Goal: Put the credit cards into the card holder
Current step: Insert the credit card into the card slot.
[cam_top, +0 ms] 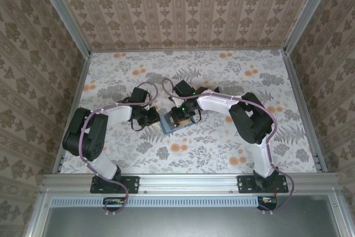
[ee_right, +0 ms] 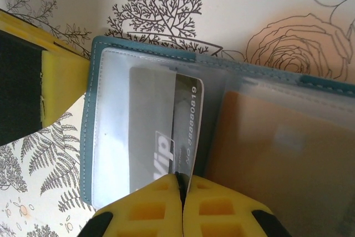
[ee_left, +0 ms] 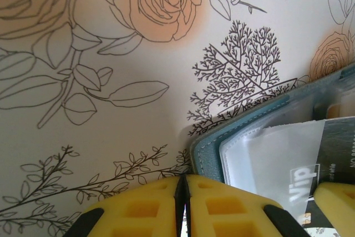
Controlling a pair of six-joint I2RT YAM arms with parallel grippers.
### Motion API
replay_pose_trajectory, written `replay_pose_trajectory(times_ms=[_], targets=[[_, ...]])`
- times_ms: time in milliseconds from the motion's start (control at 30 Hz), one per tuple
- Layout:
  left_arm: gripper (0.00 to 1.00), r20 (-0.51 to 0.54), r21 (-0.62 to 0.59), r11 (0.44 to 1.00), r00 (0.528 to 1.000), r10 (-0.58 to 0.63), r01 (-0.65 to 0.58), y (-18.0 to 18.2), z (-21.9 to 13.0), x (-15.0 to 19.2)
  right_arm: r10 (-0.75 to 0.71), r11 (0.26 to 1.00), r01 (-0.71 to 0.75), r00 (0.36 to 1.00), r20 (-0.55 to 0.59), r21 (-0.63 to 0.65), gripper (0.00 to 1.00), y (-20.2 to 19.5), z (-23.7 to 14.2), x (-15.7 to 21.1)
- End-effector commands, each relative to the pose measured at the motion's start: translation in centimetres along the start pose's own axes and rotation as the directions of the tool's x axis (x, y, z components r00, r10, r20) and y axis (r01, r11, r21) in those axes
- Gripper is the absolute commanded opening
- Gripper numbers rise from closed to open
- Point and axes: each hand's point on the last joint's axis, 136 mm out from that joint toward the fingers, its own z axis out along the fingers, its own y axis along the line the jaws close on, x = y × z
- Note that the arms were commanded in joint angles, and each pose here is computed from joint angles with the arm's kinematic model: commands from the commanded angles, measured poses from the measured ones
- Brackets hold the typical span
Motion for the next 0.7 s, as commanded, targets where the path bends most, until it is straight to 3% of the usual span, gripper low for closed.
replay_pose_trajectory(times_ms=[0, 300, 667], targets=[[0.14, -0.028, -0.042, 0.999, 1.0, 0.001, -0.002, 0.8, 1.6, 1.0, 0.035, 0.998, -0.025, 0.98, -0.198, 0.054, 0.09, -1.1, 3.3, 5.7], [0.14, -0.026, -0.045, 0.999, 1.0, 0.002, -0.004, 0.8, 1.6, 0.9, -0.008, 0.991, 0.029, 0.987, -0.158, 0.132, 0.3, -1.4, 0.4, 4.5], [0.14, -0.026, -0.046, 0.999, 1.0, 0.0, -0.001, 0.9, 1.6, 1.1, -0.037, 0.986, 0.055, 0.992, -0.119, 0.156, 0.39, -0.7, -2.1, 3.1]])
